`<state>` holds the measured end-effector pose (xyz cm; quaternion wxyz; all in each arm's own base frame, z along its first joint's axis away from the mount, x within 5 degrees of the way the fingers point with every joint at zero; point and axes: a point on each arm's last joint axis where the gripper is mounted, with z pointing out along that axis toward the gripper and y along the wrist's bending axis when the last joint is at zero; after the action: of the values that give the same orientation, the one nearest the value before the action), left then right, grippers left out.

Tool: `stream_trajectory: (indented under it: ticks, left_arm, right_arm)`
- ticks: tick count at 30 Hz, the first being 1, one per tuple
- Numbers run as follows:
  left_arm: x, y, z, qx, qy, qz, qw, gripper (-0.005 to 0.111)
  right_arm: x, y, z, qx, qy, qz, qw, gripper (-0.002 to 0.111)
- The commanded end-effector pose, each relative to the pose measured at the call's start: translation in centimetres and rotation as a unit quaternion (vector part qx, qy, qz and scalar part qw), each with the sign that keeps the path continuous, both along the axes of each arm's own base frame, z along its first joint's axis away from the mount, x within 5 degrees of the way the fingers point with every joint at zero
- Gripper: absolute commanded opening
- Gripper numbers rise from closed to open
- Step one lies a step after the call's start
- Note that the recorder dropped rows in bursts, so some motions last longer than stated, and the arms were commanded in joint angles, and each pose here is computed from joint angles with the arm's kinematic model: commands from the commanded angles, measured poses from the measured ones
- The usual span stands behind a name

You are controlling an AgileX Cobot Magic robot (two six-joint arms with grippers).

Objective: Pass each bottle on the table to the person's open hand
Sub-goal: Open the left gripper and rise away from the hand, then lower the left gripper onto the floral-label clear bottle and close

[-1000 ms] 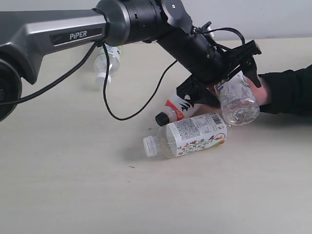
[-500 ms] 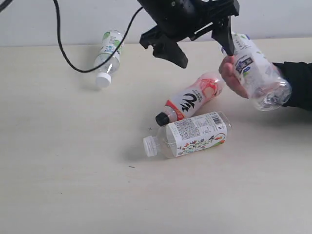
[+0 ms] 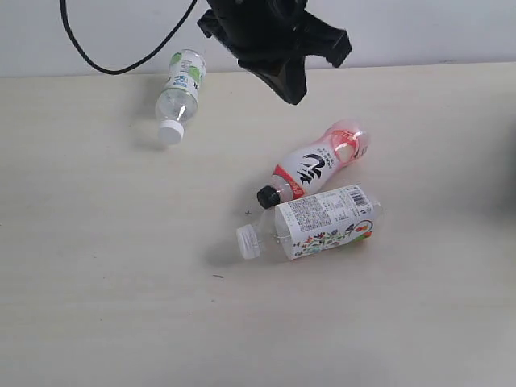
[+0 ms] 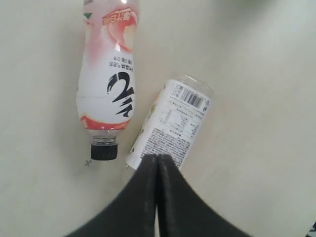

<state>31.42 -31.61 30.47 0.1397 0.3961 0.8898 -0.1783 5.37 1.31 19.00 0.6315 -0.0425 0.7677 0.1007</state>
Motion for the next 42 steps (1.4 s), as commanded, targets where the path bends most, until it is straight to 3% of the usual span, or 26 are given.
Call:
stream_trajectory:
  ticks: [1, 12, 21, 24, 27, 30, 34, 42]
  left_arm:
    - [-1.8, -1.2, -0.4, 0.016, -0.026, -0.09, 0.995, 0.0]
    - [-4.7, -4.7, -3.3, 0.076, -0.059, -0.207, 0.974, 0.0]
    - [-3.9, -5.4, -7.5, 0.115, -0.039, -0.229, 0.966, 0.002]
    - [-3.9, -5.5, -7.6, 0.116, -0.043, -0.241, 0.963, 0.018]
    - [-3.9, -5.5, -7.6, 0.117, -0.046, -0.25, 0.96, 0.047]
    - [-3.9, -5.5, -7.6, 0.117, -0.046, -0.25, 0.96, 0.061]
    - [-3.9, -5.5, -7.6, 0.117, -0.046, -0.25, 0.96, 0.068]
    - [-3.9, -5.5, -7.6, 0.117, -0.046, -0.249, 0.96, 0.068]
  right_arm:
    - [0.0, 0.0, -0.1, 0.002, -0.003, -0.003, 1.0, 0.0]
    - [0.0, 0.0, -0.1, 0.002, -0.003, -0.003, 1.0, 0.0]
    - [0.0, 0.0, -0.1, 0.002, -0.003, -0.003, 1.0, 0.0]
    - [0.0, 0.0, -0.1, 0.002, -0.003, -0.003, 1.0, 0.0]
    - [0.0, 0.0, -0.1, 0.002, -0.003, -0.003, 1.0, 0.0]
    - [0.0, 0.0, -0.1, 0.002, -0.003, -0.003, 1.0, 0.0]
    - [0.0, 0.0, -0.1, 0.002, -0.003, -0.003, 1.0, 0.0]
    - [0.0, 0.0, -0.1, 0.002, -0.003, -0.003, 1.0, 0.0]
